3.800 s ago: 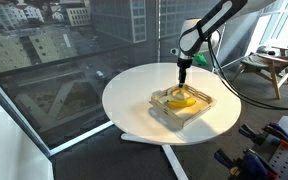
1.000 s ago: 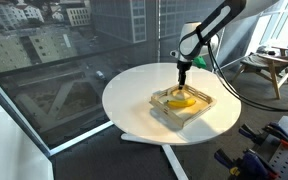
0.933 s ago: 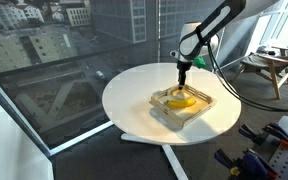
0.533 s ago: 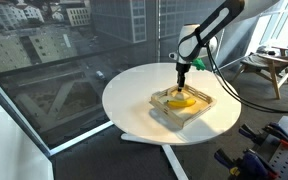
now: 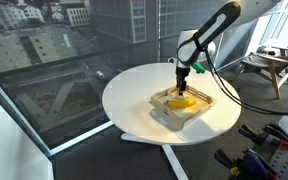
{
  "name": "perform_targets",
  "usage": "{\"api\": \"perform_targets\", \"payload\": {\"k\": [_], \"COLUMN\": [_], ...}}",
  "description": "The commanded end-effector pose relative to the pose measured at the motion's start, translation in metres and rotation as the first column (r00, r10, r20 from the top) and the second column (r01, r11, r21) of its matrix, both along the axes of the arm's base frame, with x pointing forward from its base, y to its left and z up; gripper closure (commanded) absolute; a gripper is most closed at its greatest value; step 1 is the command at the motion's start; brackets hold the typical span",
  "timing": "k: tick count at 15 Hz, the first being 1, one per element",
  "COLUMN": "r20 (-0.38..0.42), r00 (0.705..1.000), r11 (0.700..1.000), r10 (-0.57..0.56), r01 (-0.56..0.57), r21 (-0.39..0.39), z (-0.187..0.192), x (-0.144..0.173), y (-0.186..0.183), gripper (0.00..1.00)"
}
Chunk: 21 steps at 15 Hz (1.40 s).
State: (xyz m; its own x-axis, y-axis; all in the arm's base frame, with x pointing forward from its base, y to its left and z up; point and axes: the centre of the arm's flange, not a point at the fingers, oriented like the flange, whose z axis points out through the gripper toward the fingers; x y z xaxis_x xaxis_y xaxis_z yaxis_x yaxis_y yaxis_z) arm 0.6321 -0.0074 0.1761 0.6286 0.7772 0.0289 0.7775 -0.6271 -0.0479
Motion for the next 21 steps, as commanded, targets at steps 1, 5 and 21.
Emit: {"api": "perform_targets", "payload": {"k": [1,5,21], "r20": [0.004,0.007,0.013], "r00": [0.998,0.994,0.985], "r11": [0.998,0.994,0.982], "r10": [0.069,0.112,0.171], "r01": [-0.069,-0.112,-0.17], "r21": [-0.001,-0.021,-0.084], "z": [0.003,-0.001,-0.029], "x": [0.005,0.002,-0.009], "y": [-0.007,-0.008,0.0], "gripper": [0.0,0.0,0.0]}}
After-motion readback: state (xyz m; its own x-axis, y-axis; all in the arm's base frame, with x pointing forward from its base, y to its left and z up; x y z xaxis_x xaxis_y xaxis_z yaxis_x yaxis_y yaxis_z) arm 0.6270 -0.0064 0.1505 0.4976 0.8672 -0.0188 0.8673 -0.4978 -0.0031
